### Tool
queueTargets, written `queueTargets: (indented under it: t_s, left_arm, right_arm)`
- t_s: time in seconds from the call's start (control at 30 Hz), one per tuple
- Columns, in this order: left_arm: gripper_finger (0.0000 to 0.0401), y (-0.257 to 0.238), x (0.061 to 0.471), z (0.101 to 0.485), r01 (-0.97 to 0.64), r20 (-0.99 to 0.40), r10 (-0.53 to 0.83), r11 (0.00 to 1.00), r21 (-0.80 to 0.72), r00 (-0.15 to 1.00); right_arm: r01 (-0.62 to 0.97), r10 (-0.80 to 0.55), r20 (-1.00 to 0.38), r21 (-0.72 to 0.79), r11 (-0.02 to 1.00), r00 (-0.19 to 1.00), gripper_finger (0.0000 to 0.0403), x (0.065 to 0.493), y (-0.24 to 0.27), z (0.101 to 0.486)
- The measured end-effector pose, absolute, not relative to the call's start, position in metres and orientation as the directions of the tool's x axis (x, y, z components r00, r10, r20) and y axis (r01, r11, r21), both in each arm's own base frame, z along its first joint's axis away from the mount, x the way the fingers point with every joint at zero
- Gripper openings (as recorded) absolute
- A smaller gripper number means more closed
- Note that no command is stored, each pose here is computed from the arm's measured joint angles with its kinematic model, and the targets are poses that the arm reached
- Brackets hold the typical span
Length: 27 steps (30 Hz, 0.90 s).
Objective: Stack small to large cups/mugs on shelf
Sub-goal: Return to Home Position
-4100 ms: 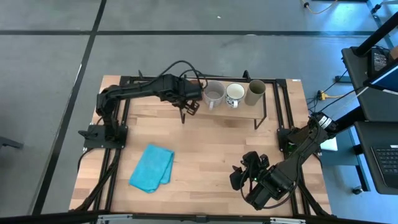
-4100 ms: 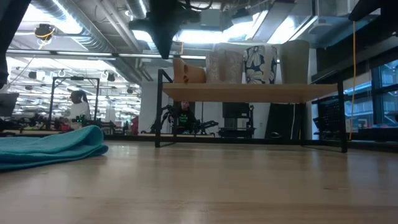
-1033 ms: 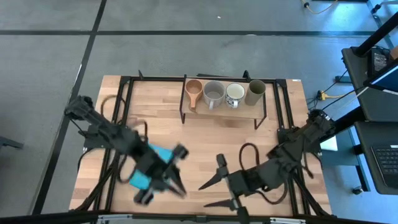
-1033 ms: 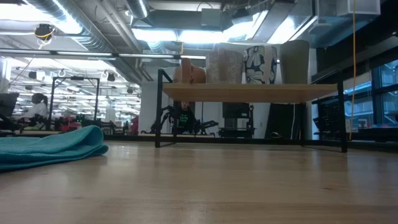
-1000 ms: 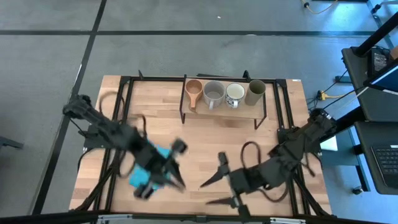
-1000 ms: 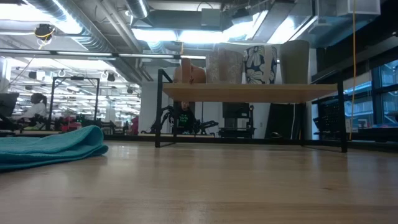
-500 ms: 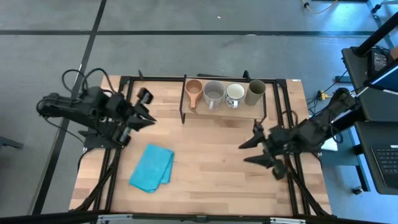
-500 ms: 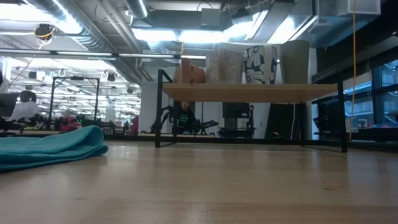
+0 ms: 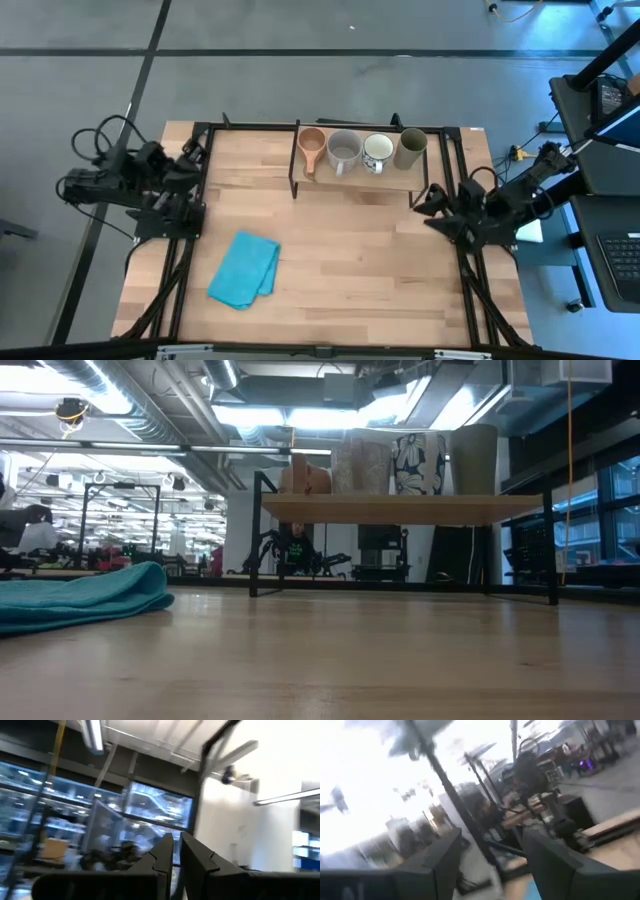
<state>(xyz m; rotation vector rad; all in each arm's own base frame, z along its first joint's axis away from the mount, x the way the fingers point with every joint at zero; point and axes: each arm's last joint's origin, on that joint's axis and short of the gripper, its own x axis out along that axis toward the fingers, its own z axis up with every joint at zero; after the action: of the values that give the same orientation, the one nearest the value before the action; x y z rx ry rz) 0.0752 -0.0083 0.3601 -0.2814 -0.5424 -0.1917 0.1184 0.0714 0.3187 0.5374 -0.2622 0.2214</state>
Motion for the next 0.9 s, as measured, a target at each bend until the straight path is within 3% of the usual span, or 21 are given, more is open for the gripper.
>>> queueTargets:
  t_s: [0.1, 0.17, 0.37, 0.57, 0.9]
  left_arm:
    - [0.0027, -0.009, 0.058, 0.360, 0.344, 0.573, -0.166, 0.913, -0.218, 0.803]
    - [0.0027, -0.007, 0.048, 0.362, 0.372, 0.608, -0.158, 0.896, -0.243, 0.778]
    - [0.0027, -0.013, 0.031, 0.361, 0.525, 0.610, -0.396, 0.850, -0.039, 0.687]
    - [0.0027, -0.011, 0.035, 0.347, 0.427, 0.504, -0.340, 0.902, -0.064, 0.794]
    - [0.0027, -0.013, 0.074, 0.284, 0.345, 0.422, -0.281, 0.935, -0.083, 0.862]
  right_arm:
    - [-0.302, 0.106, 0.337, 0.608, 0.734, 0.935, 0.0213, 0.111, 0.065, 0.312]
    - [-0.312, 0.103, 0.348, 0.621, 0.719, 0.932, 0.0213, 0.110, 0.065, 0.311]
    - [-0.383, 0.180, 0.418, 0.474, 0.793, 0.890, 0.0213, 0.115, 0.071, 0.315]
    - [-0.315, 0.165, 0.452, 0.280, 0.907, 0.877, 0.0213, 0.116, 0.070, 0.317]
    - [-0.324, 0.194, 0.541, 0.156, 0.933, 0.818, 0.0213, 0.106, 0.060, 0.270]
